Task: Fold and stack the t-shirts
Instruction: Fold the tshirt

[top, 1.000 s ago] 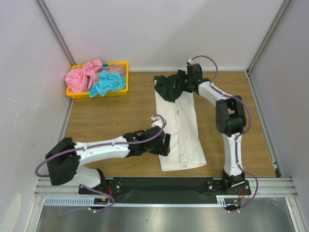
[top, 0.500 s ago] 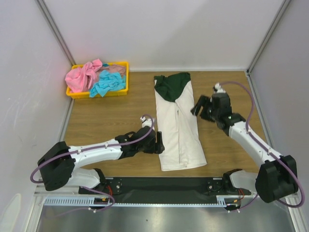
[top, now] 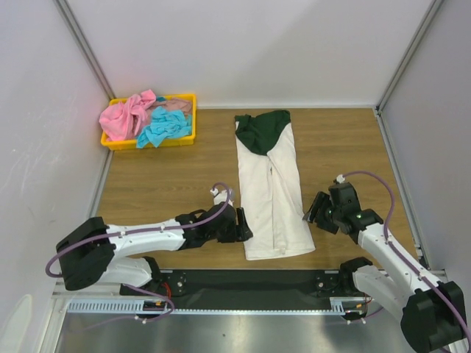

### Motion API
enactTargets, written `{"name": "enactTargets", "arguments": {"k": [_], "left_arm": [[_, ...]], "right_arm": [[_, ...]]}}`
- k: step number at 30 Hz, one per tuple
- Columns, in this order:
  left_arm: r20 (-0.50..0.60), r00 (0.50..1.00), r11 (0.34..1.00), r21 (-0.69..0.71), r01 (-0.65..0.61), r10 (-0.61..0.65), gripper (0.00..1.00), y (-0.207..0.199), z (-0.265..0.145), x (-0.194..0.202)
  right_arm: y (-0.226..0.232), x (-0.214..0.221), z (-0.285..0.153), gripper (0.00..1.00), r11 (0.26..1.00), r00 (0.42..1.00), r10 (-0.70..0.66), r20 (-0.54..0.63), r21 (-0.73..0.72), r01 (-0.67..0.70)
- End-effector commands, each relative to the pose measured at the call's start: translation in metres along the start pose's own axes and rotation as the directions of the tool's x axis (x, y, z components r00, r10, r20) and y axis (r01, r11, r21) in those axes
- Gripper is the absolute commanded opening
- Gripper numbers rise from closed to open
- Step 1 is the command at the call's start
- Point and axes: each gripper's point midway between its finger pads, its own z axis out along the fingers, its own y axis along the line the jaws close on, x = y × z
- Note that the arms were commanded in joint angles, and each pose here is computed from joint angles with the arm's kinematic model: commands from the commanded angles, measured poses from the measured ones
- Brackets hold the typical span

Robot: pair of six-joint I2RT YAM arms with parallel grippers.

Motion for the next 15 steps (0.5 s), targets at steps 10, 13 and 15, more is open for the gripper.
{"name": "enactTargets", "arguments": {"k": [10,13,15], "left_arm": [[-0.033,0.999,0.999,-0.007,0.035,-0.035,0.66,-0.007,0.008,0.007],[-0.049,0.998,1.0,-0.003,0.025,-0.025,0.66,-0.01,0.011,0.008],[-0.067,0.998,1.0,-0.009,0.017,-0.018,0.65,-0.01,0.014,0.011]], "right_arm": [[-0.011,0.04,-0.004,0.55,0.998,0.993,0.057,-0.103,-0.02,-0.059],[-0.01,0.048,-0.003,0.51,0.997,0.989,0.061,-0.134,-0.035,-0.066],[-0.014,0.056,-0.001,0.5,0.998,0.985,0.058,-0.162,-0.026,-0.063]]}}
